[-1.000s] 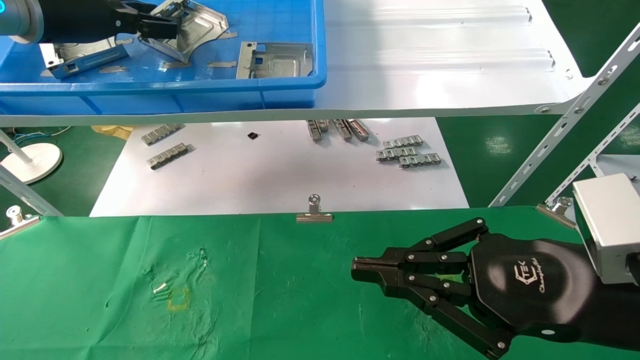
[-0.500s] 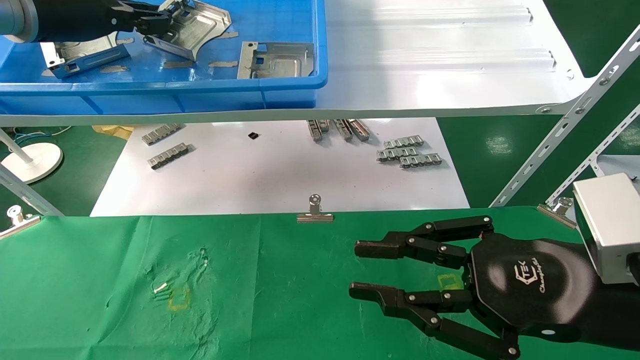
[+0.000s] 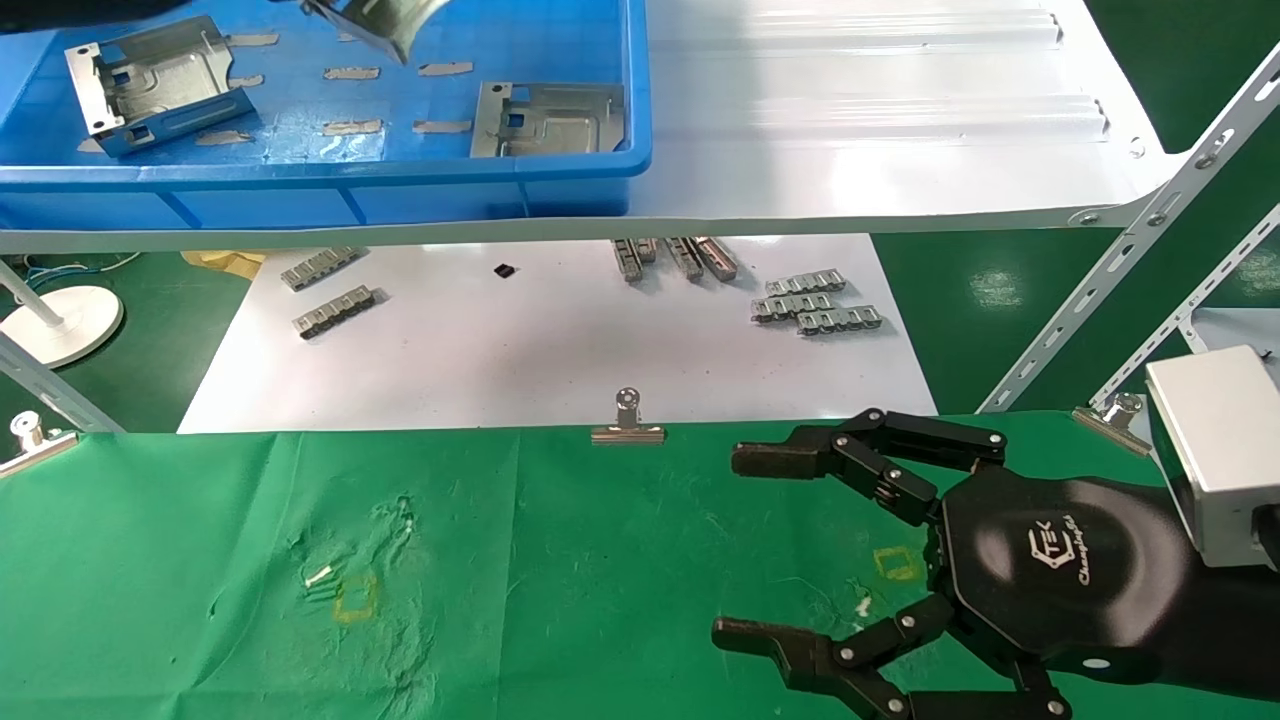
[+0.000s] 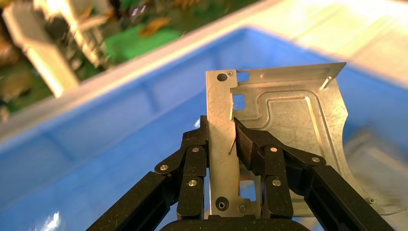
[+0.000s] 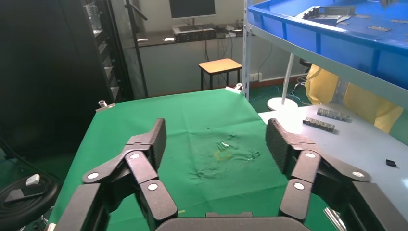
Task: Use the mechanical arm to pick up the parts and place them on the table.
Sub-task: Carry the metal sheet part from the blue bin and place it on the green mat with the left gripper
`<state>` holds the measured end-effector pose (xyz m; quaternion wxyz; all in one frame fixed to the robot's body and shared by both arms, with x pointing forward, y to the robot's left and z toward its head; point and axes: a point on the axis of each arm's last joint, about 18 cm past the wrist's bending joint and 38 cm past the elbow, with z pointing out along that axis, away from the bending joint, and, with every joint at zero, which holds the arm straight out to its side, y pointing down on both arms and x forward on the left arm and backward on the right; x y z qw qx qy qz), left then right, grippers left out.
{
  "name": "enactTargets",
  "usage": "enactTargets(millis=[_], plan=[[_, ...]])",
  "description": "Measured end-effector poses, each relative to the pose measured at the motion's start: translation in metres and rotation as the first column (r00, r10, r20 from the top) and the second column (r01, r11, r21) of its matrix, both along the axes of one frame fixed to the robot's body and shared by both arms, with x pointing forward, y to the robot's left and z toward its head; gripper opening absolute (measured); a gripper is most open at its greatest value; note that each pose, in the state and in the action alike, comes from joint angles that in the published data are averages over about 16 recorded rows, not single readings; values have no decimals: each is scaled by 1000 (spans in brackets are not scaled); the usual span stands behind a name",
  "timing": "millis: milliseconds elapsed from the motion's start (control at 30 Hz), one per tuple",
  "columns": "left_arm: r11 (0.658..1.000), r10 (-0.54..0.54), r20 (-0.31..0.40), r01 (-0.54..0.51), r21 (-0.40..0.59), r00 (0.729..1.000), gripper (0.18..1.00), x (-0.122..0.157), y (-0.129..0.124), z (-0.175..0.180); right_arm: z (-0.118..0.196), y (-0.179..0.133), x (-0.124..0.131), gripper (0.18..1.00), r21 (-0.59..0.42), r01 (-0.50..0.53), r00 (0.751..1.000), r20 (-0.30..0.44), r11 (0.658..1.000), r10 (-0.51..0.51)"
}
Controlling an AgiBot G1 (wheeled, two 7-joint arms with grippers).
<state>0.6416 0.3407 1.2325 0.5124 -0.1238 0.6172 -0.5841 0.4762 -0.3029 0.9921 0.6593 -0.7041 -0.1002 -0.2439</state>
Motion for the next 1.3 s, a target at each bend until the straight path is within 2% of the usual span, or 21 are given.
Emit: enactTargets(millis=[133, 300, 467, 633, 800, 1033, 1300], plan=[[989, -123, 56, 117, 96, 991, 262, -24, 1, -14, 0, 0, 0, 759, 0, 0, 1000, 0, 1000, 0], [951, -226, 124, 192, 243, 966, 258, -48, 10, -39, 0, 0, 0, 857, 0, 0, 1000, 0, 1000, 0], [894, -280, 167, 194, 403, 946, 246, -62, 23, -75, 0, 0, 0, 922, 0, 0, 1000, 0, 1000, 0], [845, -281, 175, 157, 511, 943, 227, -66, 39, -113, 0, 0, 0, 966, 0, 0, 1000, 0, 1000, 0], [798, -274, 130, 150, 584, 953, 210, -64, 50, -153, 0, 0, 0, 989, 0, 0, 1000, 0, 1000, 0], [746, -246, 11, 182, 640, 969, 197, -51, 59, -209, 0, 0, 0, 1000, 0, 0, 1000, 0, 1000, 0], [668, -212, -115, 230, 708, 970, 198, -37, 66, -266, 0, 0, 0, 1000, 0, 0, 1000, 0, 1000, 0]])
